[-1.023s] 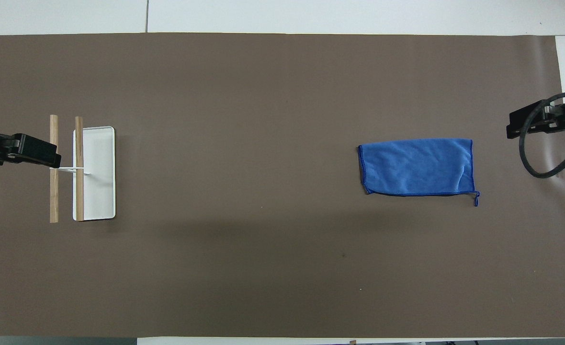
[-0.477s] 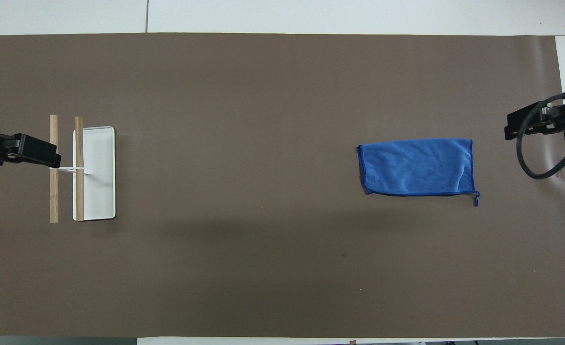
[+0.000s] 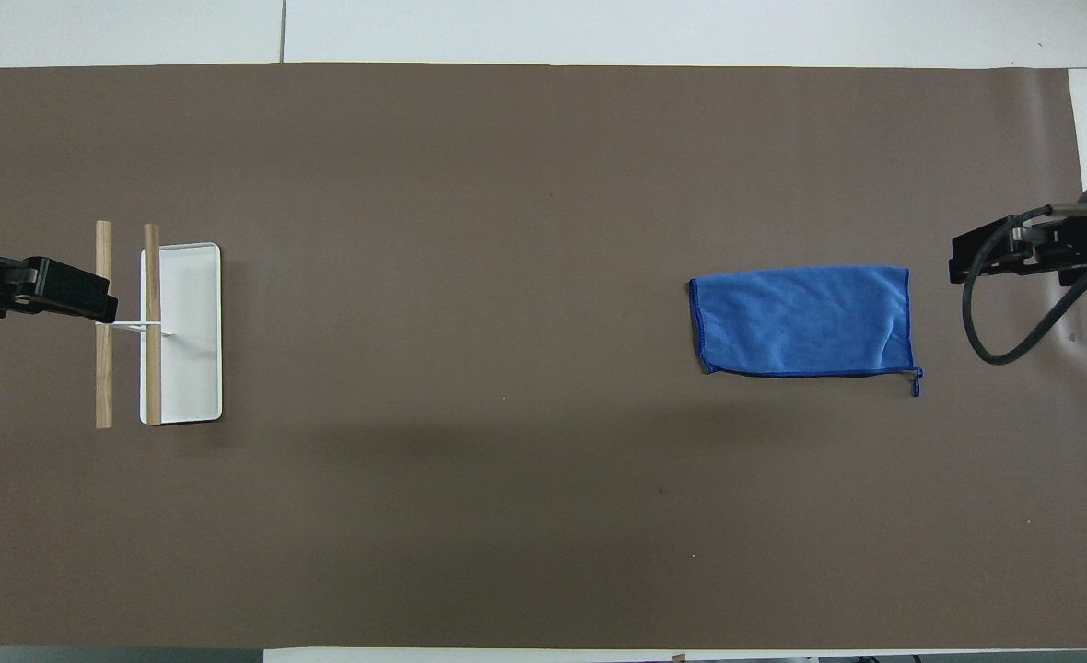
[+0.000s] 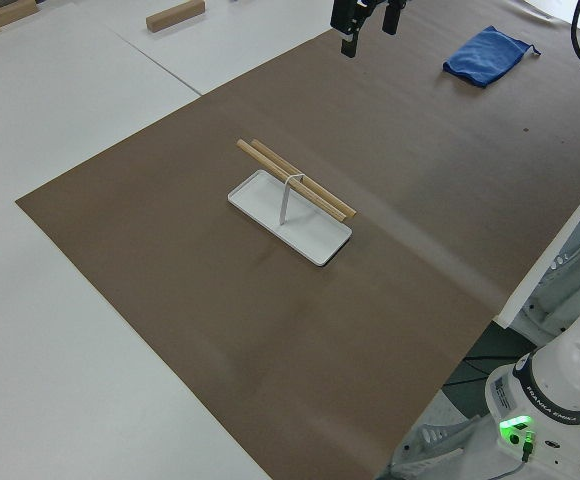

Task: Right arm passes towel to left arm to hang
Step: 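Reach the right gripper to the blue towel edge and grasp it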

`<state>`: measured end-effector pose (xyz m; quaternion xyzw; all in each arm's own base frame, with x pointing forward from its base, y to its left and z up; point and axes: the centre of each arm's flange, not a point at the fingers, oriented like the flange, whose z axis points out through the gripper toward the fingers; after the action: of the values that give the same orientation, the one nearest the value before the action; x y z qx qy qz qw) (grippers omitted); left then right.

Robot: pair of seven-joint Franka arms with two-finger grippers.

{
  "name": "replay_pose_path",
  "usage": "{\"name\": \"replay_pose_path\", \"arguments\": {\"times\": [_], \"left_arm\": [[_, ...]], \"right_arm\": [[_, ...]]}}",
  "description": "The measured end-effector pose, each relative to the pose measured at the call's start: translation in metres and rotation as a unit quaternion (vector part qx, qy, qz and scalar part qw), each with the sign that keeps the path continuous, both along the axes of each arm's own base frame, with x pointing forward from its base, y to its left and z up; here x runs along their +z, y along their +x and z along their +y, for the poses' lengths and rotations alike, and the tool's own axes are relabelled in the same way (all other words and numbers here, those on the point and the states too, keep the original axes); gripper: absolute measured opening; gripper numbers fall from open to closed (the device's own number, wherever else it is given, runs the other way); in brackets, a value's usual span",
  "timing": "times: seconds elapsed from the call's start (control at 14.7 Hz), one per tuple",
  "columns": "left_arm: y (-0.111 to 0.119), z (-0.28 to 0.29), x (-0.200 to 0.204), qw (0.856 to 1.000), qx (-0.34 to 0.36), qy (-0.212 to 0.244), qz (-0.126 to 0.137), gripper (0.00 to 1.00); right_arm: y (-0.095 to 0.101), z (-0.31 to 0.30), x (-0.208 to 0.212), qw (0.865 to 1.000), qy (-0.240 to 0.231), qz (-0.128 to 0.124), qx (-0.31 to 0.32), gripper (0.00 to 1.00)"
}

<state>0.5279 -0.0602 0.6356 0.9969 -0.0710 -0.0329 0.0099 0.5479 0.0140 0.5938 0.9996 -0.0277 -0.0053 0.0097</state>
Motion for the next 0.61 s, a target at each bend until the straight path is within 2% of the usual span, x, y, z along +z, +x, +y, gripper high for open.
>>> {"name": "replay_pose_path", "arguments": {"times": [0.2, 0.61], "left_arm": [[0.0, 0.0, 0.0, 1.0, 0.0, 0.0, 0.0, 1.0], [0.0, 0.0, 0.0, 1.0, 0.0, 0.0, 0.0, 1.0]], "right_arm": [[-0.006, 0.002, -0.047, 0.999, 0.001, -0.035, 0.005, 1.0], [-0.022, 0.001, -0.182, 0.999, 0.005, -0.03, 0.012, 1.0]]}}
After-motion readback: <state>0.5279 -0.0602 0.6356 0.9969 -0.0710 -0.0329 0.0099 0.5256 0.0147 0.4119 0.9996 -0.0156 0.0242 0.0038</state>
